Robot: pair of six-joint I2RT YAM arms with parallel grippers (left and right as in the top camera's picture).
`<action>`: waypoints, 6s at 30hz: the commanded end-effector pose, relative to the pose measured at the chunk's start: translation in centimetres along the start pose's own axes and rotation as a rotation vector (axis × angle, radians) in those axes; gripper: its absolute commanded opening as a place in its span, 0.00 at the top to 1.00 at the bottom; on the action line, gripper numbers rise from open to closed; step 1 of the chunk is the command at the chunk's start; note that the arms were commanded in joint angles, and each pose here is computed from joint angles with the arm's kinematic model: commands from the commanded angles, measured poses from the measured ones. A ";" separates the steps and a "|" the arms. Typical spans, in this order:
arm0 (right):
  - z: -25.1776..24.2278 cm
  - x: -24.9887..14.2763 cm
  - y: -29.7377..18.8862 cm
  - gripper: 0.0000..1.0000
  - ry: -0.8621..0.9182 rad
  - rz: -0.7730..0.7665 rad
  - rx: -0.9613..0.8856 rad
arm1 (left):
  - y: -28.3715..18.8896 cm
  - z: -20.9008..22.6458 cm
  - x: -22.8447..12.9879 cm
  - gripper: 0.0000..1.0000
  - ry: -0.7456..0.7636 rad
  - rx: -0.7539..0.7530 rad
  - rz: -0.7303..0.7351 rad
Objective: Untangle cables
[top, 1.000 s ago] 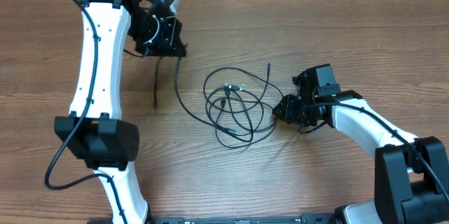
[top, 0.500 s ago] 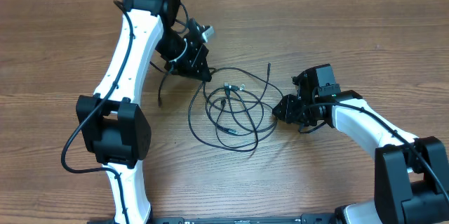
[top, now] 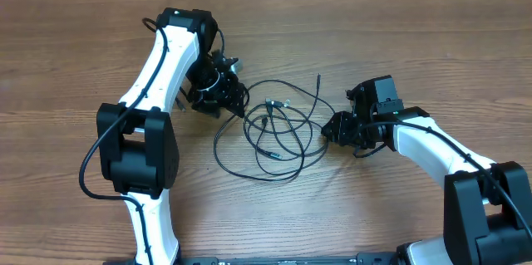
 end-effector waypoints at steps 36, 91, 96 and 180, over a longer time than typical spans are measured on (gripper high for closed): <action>-0.8 1.0 0.2 0.00 0.043 -0.071 -0.073 | 2.8 -8.5 6.4 0.00 0.237 -0.050 -0.305; -0.9 1.6 -1.6 0.00 0.124 -0.014 0.000 | 6.3 -13.4 5.2 0.96 -0.003 0.026 -0.292; -0.8 1.6 -1.6 0.00 0.128 -0.010 0.005 | 7.2 -13.6 3.8 0.96 -0.026 0.113 -0.257; -0.7 1.5 -1.6 0.00 0.129 -0.005 0.016 | 11.0 -14.7 1.8 0.96 -0.450 0.290 -0.405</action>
Point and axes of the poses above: each gripper's point midway between its finger pads, its own y axis out along the fingers, its own z axis along the line the jaws close on, x = y × z, the point moved 5 cm from there along -y, back along the fingers
